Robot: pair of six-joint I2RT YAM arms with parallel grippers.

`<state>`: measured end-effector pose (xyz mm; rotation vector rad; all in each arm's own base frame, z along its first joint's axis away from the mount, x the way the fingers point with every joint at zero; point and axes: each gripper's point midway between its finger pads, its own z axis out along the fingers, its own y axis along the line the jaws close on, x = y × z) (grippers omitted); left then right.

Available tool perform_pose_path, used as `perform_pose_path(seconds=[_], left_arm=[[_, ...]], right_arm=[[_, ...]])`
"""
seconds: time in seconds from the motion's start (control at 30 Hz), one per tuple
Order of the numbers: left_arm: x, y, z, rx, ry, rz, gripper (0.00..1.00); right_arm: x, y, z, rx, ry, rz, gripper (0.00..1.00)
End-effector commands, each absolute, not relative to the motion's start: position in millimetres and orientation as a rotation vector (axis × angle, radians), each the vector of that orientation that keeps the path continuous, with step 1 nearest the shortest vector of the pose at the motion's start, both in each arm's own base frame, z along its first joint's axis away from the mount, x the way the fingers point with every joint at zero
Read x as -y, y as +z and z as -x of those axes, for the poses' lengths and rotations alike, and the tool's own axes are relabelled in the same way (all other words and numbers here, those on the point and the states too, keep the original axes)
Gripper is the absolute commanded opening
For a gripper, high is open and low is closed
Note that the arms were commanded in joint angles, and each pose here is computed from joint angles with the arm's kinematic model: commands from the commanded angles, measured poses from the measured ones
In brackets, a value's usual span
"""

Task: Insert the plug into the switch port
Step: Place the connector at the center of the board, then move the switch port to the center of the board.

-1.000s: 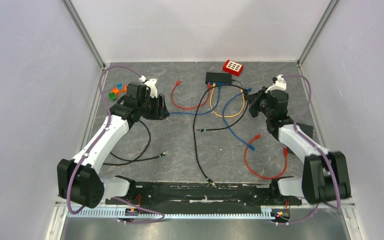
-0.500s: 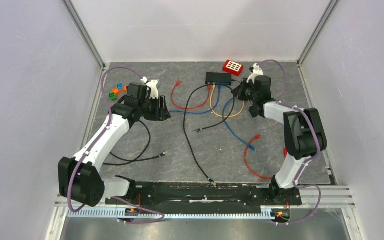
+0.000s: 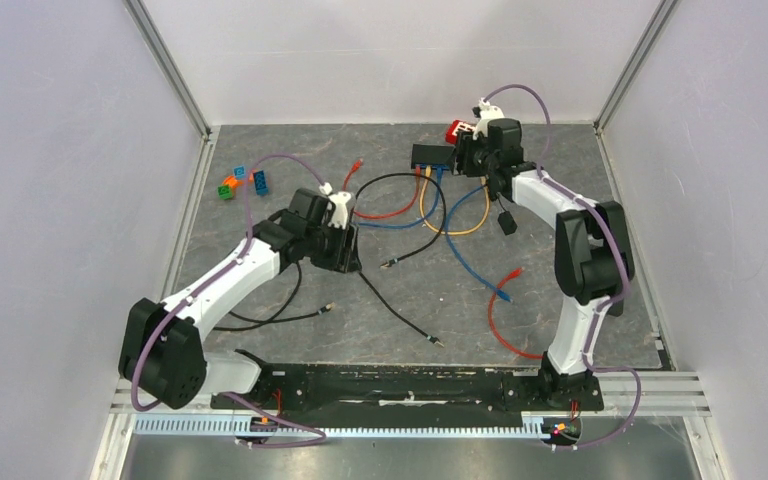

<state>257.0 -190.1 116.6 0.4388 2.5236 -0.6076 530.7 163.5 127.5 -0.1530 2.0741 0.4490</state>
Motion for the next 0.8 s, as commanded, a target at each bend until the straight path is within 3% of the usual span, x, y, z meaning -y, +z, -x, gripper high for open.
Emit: perform_pose_path(seconds=[0.0,0.23,0.3,0.77], left_arm=[[197,110,-233,-2.545,-0.609,-0.466,0.58],[195,131,-216,-2.460,-0.623,-0.611,0.58],[195,136,-212,-2.435,-0.633,-0.642,0.58],[197,146,-193,-2.354,-0.709,-0.708,0.58]], right_arm=[[-123,161,-482,-2.142,0.299,-0.027,0.56],[-22,157,-402,-2.136,-0.029,-0.344,0.78],[13,156,-387,-2.117,-0.141,-0.411,0.97],[180,93,-303,-2.328,-0.607,-0.628,0.98]])
